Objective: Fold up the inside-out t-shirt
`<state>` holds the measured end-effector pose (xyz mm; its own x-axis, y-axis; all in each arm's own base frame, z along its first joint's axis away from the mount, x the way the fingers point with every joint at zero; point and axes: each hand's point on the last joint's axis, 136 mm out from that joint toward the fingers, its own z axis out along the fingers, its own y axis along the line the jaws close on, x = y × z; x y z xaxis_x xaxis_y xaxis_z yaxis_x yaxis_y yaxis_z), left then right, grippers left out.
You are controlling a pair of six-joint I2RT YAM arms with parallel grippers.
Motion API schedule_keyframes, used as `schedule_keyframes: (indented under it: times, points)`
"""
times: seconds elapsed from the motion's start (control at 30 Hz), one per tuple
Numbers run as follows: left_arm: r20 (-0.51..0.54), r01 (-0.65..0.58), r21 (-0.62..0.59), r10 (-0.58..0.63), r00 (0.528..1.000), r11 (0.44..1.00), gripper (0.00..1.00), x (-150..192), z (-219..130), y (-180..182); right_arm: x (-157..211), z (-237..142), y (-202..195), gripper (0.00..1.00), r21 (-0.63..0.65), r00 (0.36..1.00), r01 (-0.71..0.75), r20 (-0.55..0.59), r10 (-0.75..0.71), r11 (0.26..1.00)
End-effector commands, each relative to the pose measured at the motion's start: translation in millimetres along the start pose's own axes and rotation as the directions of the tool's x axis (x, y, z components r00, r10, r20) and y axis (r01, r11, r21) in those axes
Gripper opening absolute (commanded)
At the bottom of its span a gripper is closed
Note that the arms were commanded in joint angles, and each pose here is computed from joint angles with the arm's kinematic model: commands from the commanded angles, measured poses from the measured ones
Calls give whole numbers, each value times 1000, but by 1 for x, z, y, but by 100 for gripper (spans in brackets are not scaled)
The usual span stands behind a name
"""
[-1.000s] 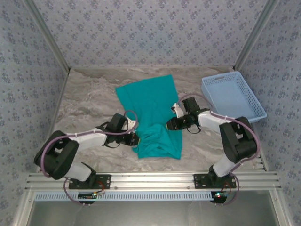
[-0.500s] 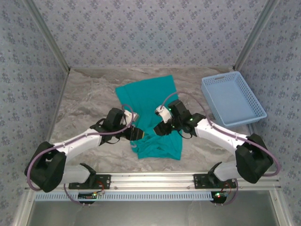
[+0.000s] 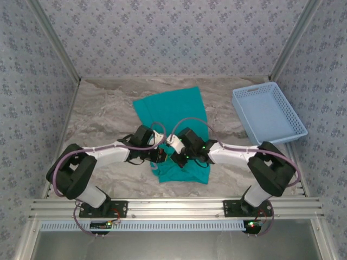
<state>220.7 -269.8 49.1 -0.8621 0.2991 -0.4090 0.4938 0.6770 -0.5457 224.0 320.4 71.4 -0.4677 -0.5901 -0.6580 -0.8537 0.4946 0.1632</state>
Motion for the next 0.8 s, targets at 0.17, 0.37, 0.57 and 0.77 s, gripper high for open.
schedule_keyframes:
  times: [0.17,0.37,0.57,0.77]
  points:
    - [144,86,104,-101,984,991,0,-18,-42,-7,6,-59,-37,5,-31,974,-148,168,151,989]
    - [50,290,-47,-288,956,956,14,14,-11,45,47,-24,-32,6,17,993,-75,98,73,997]
    - [67,183,-11,-182,981,983,44,-5,-22,14,11,-55,-9,8,-8,964,45,261,-41,999]
    - [145,-166,-84,177,973,983,48,-23,-51,-26,-24,-97,14,8,-32,890,208,421,-176,978]
